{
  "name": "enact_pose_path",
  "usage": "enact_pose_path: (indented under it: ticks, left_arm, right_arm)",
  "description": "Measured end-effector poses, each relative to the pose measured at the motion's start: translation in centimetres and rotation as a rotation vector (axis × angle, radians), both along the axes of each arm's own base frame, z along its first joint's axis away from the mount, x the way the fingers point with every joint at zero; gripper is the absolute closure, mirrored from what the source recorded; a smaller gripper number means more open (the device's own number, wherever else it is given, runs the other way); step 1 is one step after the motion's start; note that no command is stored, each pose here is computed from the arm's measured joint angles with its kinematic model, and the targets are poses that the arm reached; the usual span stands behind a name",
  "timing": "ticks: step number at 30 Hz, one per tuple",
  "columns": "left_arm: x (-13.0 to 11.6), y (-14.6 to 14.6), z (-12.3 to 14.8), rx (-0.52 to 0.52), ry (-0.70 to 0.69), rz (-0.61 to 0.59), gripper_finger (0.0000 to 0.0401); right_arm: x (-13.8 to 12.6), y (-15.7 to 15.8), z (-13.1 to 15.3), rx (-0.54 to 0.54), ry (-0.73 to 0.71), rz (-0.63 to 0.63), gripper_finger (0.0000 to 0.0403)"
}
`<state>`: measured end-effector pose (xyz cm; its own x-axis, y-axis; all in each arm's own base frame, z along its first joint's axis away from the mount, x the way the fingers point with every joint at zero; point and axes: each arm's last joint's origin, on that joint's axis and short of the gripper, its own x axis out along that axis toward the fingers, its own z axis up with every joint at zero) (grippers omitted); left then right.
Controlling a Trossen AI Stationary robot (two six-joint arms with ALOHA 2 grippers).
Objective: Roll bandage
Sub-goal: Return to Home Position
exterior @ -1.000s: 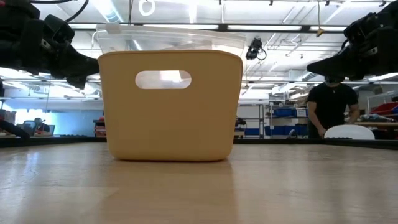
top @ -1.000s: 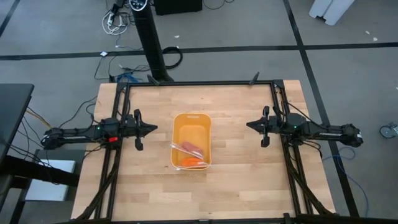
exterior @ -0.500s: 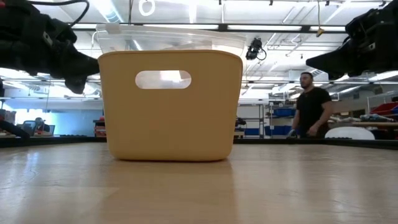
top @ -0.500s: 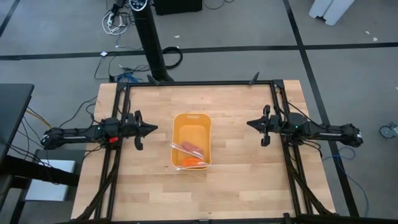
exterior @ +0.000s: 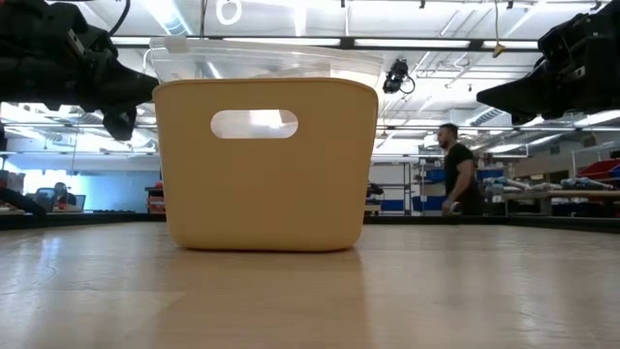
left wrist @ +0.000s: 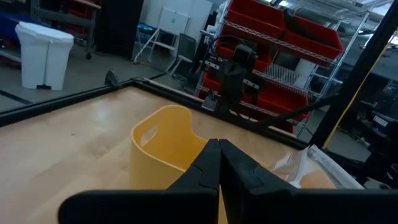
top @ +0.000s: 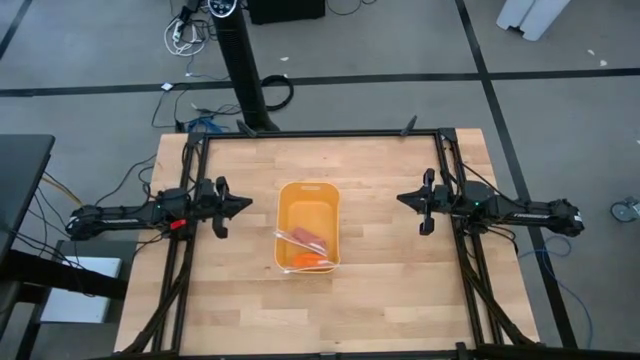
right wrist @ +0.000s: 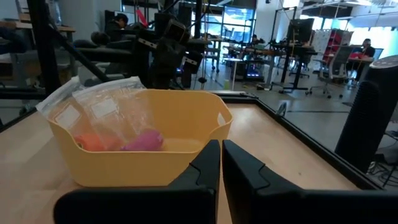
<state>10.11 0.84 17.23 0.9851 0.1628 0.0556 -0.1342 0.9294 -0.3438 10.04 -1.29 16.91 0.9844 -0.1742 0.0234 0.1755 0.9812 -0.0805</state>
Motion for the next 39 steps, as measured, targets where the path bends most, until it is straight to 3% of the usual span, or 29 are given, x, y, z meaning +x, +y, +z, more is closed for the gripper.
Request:
enact_pose_path:
  ticks: [39]
  left_arm:
    - [0.0, 0.0, 0.03, 0.0, -0.002, -0.001, 0.0393]
  right_arm:
    - [0.0, 0.0, -0.01, 0.0, 0.0, 0.0, 0.0388]
